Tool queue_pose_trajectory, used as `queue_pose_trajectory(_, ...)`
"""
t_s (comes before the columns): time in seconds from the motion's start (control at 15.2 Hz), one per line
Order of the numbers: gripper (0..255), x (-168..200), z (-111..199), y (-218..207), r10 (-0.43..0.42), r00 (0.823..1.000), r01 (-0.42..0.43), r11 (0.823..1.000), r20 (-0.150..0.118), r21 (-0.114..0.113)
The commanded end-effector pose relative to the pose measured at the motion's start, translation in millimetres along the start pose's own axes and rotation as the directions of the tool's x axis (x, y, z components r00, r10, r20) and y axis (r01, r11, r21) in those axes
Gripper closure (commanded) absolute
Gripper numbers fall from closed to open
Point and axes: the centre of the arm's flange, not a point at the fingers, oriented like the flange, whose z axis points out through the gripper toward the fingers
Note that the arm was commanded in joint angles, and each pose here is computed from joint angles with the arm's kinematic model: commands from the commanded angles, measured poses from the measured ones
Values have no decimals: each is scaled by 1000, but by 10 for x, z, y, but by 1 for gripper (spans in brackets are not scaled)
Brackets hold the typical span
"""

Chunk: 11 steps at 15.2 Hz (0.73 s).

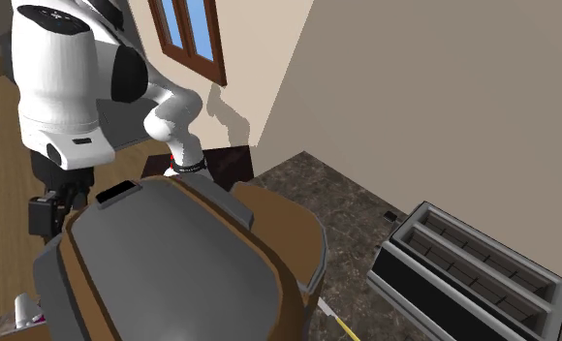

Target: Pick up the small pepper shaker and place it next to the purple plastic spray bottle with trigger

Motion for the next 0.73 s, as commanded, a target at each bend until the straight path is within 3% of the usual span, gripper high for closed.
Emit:
queue_pose_trajectory(0.0,0,122,177,-83,-7,999,7,1000,-43,23)
queue_pose_trajectory(0.33,0,267,721,-292,14,991,-6,998,-130,68)
queue_pose_trajectory(0.4,0,-289,256,116,68,997,-65,993,27,-97)
queue_pose_trajectory(0.46,0,-289,256,116,68,997,-65,993,27,-97)
queue_pose_trajectory(0.66,0,-168,541,1,64,998,-66,996,-26,-56)
